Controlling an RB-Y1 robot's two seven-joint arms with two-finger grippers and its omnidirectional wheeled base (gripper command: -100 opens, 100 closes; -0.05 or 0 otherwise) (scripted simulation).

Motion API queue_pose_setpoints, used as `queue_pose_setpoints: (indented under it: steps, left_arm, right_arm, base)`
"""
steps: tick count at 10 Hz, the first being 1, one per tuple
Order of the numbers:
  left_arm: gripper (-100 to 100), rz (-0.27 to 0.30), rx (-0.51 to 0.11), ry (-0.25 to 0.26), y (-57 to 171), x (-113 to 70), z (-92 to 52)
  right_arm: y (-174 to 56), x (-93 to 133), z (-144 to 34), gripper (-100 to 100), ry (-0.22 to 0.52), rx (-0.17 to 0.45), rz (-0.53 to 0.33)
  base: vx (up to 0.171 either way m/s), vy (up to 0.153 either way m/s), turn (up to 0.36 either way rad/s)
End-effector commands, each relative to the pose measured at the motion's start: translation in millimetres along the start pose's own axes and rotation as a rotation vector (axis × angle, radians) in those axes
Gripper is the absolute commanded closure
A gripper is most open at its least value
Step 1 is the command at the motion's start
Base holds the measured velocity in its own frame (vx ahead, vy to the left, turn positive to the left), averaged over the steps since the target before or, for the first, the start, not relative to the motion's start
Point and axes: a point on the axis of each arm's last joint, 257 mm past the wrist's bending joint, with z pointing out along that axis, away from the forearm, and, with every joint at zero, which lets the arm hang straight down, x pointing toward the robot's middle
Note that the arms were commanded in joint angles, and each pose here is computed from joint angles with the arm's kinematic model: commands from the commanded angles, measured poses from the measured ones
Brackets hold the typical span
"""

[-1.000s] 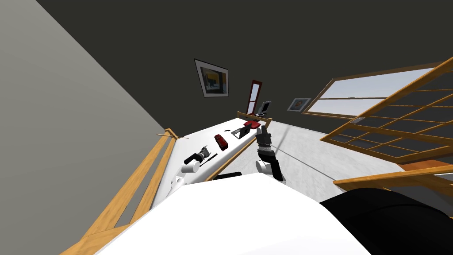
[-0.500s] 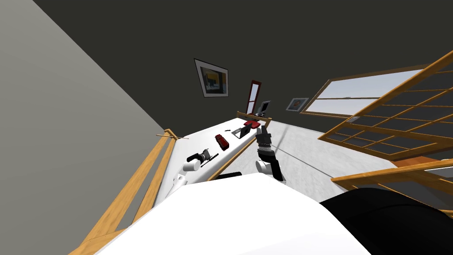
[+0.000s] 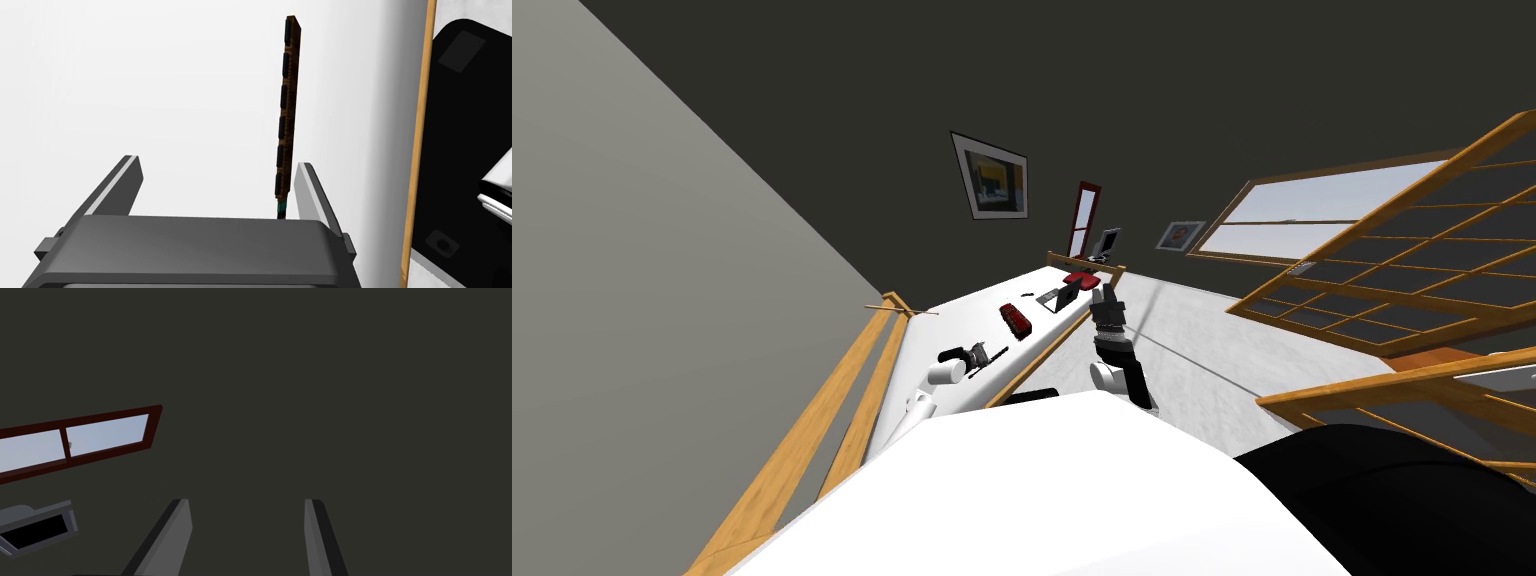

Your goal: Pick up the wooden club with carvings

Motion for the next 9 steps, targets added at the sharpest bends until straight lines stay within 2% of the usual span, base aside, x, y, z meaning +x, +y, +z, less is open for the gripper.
queue_pose_setpoints:
  steps: [1,2,3,4,6,7,9]
  left_arm:
    - [-100,-0.028,-0.06,-0.029,13,-9.6,2.5]
    - [-100,-0.028,-0.066,-0.032,15,-10.4,2.4]
    - [-100,-0.05,-0.112,-0.058,24,-19.1,3.9]
    - [-100,-0.05,-0.116,-0.06,25,-19.6,3.8]
    - [-100,-0.09,-0.193,-0.109,40,-36.1,4.3]
    - [-100,-0.09,-0.205,-0.116,43,-37.7,3.5]
    - [-100,-0.124,-0.273,-0.166,56,-53.8,0.6]
  right_arm:
    - [0,0,0.0,0,0.0,0.0,0.0]
    - [0,0,0.0,0,0.0,0.0,0.0]
    - [0,0,0.0,0,0.0,0.0,0.0]
    - [0,0,0.0,0,0.0,0.0,0.0]
    - [0,0,0.0,0,0.0,0.0,0.0]
    - [0,0,0.0,0,0.0,0.0,0.0]
    - [0,0,0.0,0,0.0,0.0,0.0]
  base:
    - [-0.003,0.053,-0.035]
    - [-0.004,0.041,-0.018]
    - [0.002,0.034,-0.025]
    - [0.007,0.032,-0.017]
    - [0.003,0.047,-0.036]
    - [0.001,0.047,-0.018]
    - [0.005,0.046,-0.031]
